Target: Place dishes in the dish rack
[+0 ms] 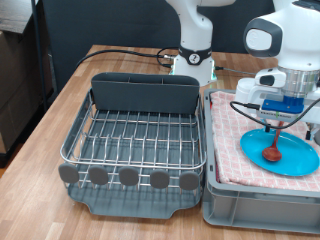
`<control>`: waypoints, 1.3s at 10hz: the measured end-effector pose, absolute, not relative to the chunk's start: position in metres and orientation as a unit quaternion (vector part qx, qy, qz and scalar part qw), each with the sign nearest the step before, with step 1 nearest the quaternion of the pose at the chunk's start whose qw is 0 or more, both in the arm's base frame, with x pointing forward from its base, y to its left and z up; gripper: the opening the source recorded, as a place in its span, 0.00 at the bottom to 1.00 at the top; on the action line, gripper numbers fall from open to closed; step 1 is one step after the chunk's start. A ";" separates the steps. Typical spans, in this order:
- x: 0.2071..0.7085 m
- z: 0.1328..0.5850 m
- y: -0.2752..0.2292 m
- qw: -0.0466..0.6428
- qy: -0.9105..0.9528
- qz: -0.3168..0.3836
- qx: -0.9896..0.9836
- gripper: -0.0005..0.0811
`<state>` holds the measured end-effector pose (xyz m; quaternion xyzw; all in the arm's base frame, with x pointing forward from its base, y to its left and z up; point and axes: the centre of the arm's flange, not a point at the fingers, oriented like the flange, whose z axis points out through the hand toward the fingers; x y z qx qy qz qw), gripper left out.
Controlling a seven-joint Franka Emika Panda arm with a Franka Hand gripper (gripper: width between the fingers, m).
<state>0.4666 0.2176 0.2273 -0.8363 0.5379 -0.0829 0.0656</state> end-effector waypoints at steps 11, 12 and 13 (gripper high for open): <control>0.458 0.213 0.229 0.061 0.550 -0.083 -0.829 0.11; 0.458 0.213 0.229 0.061 0.551 -0.082 -0.828 0.11; 0.458 0.214 0.230 0.063 0.552 -0.081 -0.827 0.12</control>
